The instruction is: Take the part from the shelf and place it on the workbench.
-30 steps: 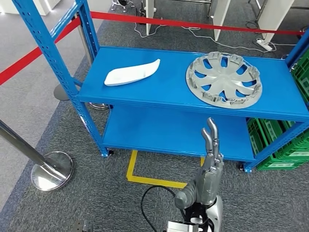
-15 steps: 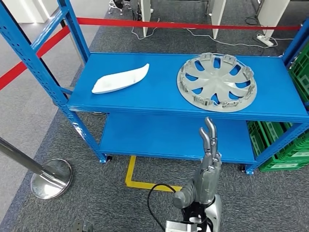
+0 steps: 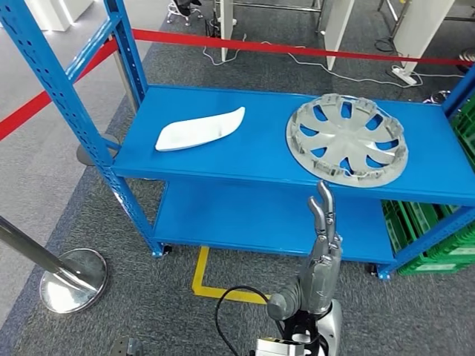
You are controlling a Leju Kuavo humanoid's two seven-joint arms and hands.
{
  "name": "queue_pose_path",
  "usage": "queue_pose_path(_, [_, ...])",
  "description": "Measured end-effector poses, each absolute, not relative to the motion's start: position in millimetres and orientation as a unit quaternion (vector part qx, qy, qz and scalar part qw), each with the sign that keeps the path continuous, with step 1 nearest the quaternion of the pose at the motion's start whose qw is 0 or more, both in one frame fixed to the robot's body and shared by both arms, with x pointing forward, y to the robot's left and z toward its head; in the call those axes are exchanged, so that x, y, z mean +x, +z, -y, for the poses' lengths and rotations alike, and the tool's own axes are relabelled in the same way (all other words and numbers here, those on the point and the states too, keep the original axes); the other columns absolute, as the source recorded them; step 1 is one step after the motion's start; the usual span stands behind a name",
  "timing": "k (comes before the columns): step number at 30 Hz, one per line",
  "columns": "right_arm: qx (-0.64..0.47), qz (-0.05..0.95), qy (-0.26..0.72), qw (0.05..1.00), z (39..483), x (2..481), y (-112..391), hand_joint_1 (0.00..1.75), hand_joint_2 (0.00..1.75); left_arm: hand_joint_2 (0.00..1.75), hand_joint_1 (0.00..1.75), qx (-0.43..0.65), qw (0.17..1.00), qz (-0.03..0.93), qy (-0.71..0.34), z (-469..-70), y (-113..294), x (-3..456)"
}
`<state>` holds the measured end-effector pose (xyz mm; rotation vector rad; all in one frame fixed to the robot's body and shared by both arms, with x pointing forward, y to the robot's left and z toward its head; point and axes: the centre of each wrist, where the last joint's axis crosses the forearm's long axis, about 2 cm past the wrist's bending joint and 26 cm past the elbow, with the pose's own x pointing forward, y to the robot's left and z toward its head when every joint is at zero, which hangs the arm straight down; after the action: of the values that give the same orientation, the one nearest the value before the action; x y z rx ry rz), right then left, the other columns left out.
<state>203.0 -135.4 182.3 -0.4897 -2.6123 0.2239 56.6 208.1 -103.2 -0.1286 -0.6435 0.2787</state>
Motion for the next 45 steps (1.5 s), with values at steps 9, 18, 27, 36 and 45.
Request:
queue_pose_path(9, [-0.178,0.952,0.081,0.236,135.3,202.2,182.0,0.0,0.0,0.0,0.0,-0.062,0.937,0.317,0.135,-206.8,-102.5,59.5])
queue_pose_path(18, [-0.179,0.952,0.083,0.235,135.3,201.8,182.0,0.0,0.0,0.0,0.0,-0.035,0.942,0.3,0.145,-209.3,-103.6,54.6])
queue_pose_path(27, [-0.18,0.952,0.084,0.234,135.7,201.8,182.0,0.0,0.0,0.0,0.0,-0.036,0.942,0.301,0.145,-208.8,-103.2,57.1])
queue_pose_path(36, [-0.181,0.951,0.085,0.238,135.8,201.6,181.5,0.0,0.0,0.0,0.0,-0.037,0.942,0.302,0.143,-207.7,-102.9,58.0])
queue_pose_path(45, [-0.182,0.95,0.086,0.237,135.6,201.6,181.7,0.0,0.0,0.0,0.0,-0.038,0.942,0.303,0.141,-207.5,-102.5,60.2])
